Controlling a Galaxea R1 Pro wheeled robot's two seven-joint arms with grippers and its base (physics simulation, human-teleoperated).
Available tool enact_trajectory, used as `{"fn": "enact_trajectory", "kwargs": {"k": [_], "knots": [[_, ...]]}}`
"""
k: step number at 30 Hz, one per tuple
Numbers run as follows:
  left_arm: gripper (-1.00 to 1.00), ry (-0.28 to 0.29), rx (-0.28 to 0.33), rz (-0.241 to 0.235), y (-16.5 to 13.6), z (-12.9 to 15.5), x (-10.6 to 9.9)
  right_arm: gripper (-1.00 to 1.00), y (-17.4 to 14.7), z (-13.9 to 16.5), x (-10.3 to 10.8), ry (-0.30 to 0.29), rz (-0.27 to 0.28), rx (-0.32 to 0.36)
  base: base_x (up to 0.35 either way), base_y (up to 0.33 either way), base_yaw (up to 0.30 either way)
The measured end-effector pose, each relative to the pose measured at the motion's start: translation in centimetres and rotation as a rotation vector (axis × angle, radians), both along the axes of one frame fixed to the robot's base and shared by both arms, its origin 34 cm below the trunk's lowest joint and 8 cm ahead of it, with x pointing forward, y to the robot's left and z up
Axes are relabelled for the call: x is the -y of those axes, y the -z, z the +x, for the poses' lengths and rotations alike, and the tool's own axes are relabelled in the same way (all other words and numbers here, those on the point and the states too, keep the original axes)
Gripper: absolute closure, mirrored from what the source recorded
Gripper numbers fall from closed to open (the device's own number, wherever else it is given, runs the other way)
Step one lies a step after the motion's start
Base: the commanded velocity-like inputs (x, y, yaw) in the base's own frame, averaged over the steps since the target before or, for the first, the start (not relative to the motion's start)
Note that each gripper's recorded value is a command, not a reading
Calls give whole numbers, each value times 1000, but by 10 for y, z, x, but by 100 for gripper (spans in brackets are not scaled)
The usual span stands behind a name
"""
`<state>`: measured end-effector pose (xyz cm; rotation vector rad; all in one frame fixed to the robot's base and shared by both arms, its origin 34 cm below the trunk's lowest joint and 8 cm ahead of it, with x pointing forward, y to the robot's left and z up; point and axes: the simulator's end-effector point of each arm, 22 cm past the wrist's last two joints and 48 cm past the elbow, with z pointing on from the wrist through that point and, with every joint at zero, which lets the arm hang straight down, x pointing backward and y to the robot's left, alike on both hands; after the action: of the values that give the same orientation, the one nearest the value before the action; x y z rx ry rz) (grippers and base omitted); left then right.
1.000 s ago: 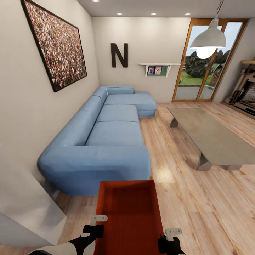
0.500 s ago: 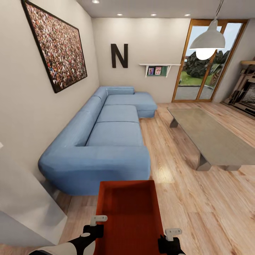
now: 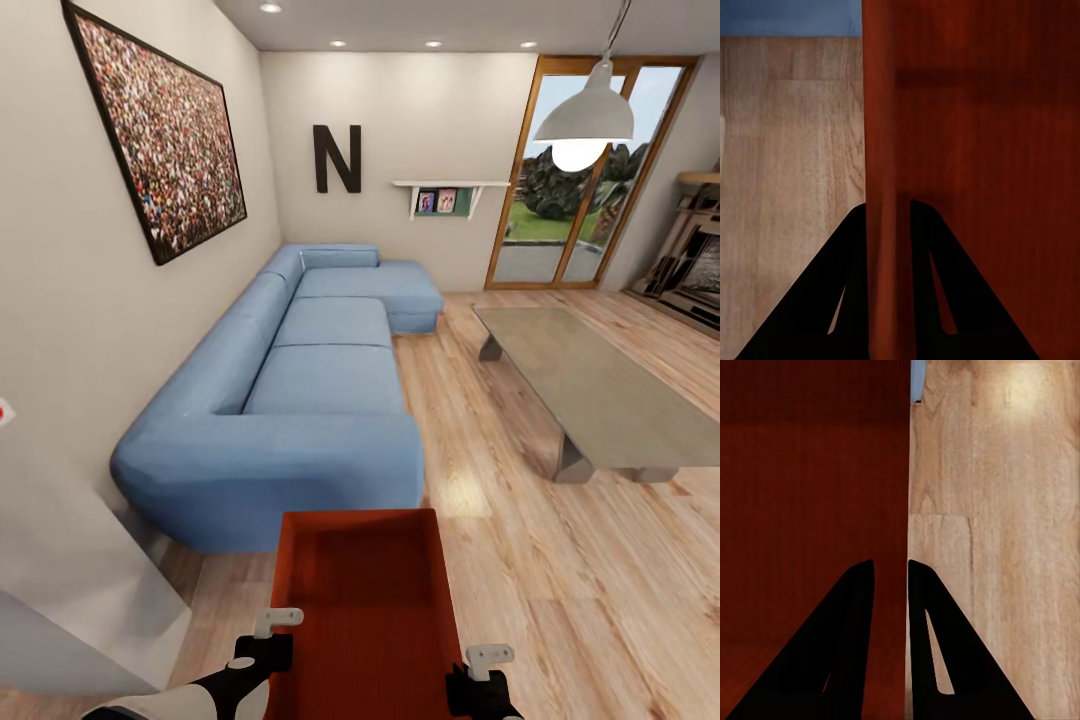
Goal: Move the two storage containers from the living room to the garage. In the garage, place one container on the floor and stack the other container on top of it (either order is fine).
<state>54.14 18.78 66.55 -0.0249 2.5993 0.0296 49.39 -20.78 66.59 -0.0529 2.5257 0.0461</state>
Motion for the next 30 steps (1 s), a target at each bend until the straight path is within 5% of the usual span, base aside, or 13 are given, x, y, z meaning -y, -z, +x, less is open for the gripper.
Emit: {"fn": "enact_trajectory", "kwargs": {"k": [30], "knots": [[100,1,1,-1,-18,-9,0,100,-18,-10,0,1,-2,1,0,0,0]]}}
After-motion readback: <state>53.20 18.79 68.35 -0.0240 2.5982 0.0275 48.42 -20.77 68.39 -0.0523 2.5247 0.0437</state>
